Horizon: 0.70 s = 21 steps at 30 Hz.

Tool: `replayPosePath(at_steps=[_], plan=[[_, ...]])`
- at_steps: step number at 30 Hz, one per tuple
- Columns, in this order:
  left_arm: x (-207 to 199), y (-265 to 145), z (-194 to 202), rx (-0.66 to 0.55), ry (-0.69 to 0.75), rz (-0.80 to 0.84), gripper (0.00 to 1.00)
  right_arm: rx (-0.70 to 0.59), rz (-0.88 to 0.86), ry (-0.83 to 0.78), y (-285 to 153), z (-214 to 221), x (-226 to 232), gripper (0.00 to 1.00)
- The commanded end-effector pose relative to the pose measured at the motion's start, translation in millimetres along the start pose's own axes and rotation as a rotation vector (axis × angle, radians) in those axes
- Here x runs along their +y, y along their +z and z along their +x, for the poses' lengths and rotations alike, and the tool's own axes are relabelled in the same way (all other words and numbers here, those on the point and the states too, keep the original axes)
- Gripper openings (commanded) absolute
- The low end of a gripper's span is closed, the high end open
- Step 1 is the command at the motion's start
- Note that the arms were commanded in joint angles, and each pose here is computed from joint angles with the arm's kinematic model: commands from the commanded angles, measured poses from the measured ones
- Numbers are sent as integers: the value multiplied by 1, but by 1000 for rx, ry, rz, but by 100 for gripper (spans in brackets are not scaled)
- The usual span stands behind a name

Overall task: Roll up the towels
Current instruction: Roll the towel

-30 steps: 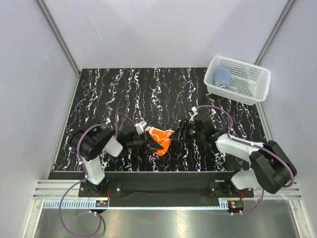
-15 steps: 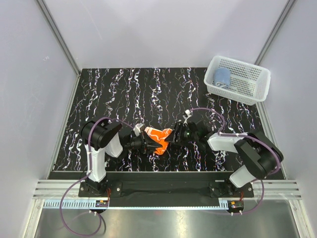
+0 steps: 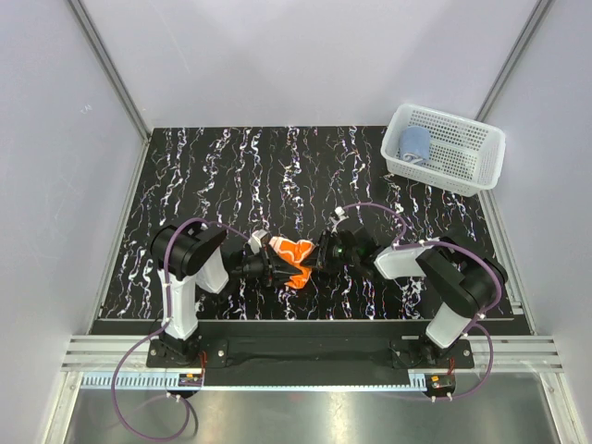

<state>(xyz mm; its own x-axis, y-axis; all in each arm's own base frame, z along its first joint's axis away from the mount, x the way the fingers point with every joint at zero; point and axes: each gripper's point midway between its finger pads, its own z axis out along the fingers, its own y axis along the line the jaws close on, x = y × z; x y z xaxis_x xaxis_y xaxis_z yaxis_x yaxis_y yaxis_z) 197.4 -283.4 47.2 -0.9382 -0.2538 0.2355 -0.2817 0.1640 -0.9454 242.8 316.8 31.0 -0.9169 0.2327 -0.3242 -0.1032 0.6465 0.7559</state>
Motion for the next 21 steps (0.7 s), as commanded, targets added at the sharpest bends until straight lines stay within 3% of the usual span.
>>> replayPosePath(at_steps=[1,3,7,15,21], plan=[[-28,-8,11,26,184,145,21,-30,56,-22,4,-8,0,23],[-24,-7,10,22,185,126,43,-27,95,-27,0,-9,-3,21],[-13,-7,8,7,204,76,57,-7,173,-60,-12,-13,-4,19],[-4,-4,-5,-54,302,-64,63,83,366,-78,-37,-13,-11,18],[0,-12,-22,-156,521,-346,65,149,441,-90,-35,-8,-19,17]])
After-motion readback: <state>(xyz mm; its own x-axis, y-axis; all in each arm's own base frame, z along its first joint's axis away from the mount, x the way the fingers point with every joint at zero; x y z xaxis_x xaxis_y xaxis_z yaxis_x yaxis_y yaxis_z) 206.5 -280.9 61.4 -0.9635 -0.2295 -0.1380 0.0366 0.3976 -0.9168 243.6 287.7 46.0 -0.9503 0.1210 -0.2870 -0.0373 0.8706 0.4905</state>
